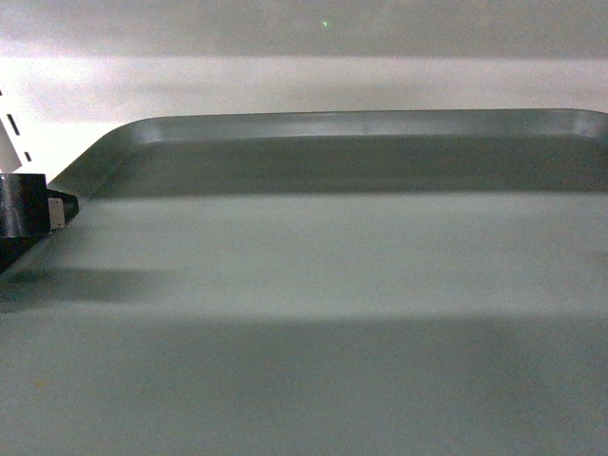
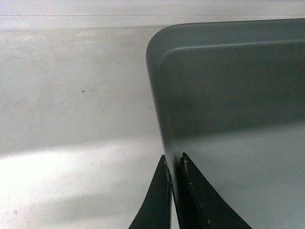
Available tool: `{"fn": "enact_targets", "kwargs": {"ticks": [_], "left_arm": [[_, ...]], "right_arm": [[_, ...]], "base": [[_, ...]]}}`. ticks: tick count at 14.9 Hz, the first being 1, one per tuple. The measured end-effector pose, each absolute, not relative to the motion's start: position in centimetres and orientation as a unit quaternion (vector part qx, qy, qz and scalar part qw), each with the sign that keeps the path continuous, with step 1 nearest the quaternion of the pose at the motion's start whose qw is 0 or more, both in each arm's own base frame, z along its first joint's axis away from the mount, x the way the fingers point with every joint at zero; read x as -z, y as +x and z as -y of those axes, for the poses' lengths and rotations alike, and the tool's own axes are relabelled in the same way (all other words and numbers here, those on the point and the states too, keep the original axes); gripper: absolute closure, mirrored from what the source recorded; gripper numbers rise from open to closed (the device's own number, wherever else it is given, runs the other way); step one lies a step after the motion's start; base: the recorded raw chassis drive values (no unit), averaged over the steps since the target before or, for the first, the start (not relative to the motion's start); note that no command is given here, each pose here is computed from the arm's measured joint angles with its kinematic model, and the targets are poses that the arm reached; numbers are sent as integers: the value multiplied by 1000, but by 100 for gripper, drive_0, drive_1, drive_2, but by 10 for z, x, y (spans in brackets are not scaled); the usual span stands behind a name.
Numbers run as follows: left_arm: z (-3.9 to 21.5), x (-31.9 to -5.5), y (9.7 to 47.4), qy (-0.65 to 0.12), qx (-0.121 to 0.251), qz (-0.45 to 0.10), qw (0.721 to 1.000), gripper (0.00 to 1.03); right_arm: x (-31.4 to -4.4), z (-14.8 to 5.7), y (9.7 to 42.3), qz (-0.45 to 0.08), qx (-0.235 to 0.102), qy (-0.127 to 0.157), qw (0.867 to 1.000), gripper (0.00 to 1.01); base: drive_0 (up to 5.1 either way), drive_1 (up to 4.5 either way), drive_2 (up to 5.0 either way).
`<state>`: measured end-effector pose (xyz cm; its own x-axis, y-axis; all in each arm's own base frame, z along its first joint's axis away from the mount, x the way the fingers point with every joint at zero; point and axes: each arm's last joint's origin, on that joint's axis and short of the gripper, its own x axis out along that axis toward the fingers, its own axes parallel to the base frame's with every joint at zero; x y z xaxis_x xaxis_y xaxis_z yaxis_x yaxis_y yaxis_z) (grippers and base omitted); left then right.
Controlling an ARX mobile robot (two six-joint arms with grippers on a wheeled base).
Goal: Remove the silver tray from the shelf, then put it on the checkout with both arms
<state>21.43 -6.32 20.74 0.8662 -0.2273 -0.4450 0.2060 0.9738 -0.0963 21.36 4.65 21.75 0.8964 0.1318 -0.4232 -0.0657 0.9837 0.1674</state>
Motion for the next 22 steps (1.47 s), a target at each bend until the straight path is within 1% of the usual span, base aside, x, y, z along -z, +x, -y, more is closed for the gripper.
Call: {"fn": "enact_targets", "kwargs": {"ticks": [22], "left_arm": [[63, -210, 214, -18, 112, -229, 967, 99]], "right_arm": [[-220, -47, 213, -216, -52, 74, 972, 98]], "base": [[3, -407, 414]]}}
